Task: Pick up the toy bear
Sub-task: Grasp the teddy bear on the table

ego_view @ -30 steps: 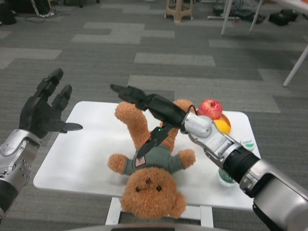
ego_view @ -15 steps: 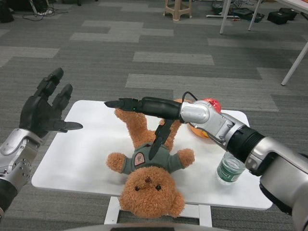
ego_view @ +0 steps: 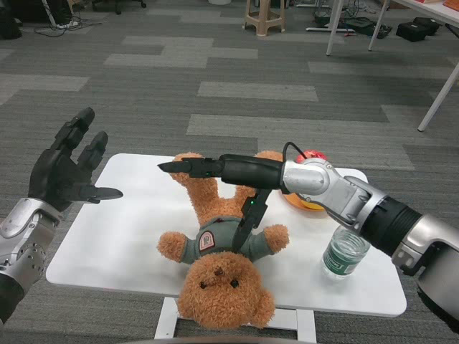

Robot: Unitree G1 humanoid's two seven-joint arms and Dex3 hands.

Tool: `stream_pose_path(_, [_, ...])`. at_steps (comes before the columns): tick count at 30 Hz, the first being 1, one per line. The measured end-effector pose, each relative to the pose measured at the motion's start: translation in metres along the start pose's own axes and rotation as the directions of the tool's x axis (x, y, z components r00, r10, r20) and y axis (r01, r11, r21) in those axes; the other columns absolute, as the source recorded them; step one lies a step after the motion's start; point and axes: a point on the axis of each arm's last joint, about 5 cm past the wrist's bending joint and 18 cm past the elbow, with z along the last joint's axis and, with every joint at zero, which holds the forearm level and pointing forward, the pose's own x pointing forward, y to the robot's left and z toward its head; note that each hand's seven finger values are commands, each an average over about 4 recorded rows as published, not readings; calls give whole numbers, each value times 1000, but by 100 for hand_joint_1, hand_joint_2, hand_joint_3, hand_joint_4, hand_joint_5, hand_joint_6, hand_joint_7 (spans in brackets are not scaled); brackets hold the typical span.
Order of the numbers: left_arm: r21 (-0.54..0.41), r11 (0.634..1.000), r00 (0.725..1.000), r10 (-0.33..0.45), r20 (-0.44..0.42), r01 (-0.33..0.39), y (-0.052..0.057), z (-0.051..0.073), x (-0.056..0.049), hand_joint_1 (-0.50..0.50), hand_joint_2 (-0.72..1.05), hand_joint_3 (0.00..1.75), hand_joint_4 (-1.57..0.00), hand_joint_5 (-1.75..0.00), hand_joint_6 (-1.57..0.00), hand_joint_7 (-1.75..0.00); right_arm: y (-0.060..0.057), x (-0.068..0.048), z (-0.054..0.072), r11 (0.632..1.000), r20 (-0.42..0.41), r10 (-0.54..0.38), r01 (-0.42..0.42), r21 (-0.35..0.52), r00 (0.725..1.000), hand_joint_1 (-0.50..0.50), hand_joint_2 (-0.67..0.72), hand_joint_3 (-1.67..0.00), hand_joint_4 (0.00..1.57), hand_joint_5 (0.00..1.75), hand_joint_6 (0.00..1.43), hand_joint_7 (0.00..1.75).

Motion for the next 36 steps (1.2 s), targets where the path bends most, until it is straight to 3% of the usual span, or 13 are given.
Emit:
stream_pose_path(8, [-9,1000,1000,6,6,-6,0,0,0,-41,16,9,0,0,0,-21,5,-21,-6,998,-44,-57,59,28,997,-43,-19,-2,0,10,0,0])
stream_pose_path(13, [-8,1000,1000,8,5,-8,1,0,-1,-41,16,9,0,0,0,-21,3,-32,-9,995,-74,-90,92,24,993,-42,-16,0,0,10,0,0])
stream_pose_path(18, [-8,1000,1000,9,5,-9,1,0,-1,-41,16,9,0,0,0,-21,-2,-39,-10,996,-113,-91,90,-17,989,-36,-30,0,0,10,0,0])
stream_pose_path(26, [-8,1000,1000,11,2,-11,1,-1,-1,-41,16,4,0,0,0,-21,-5,-50,-13,994,-278,20,-49,-100,960,-29,-41,-6,0,10,0,0])
stream_pose_path(30, [-7,1000,1000,11,-3,-11,1,-1,-1,-41,16,7,0,0,0,-21,-3,-49,-15,986,-333,65,-111,-122,941,-28,-41,-8,0,15,0,0])
stream_pose_path(36, [-7,1000,1000,10,-12,-10,1,-3,-2,-41,16,2,0,0,0,-21,6,-33,-17,981,-326,108,-154,-119,939,-29,-41,-8,0,19,0,0])
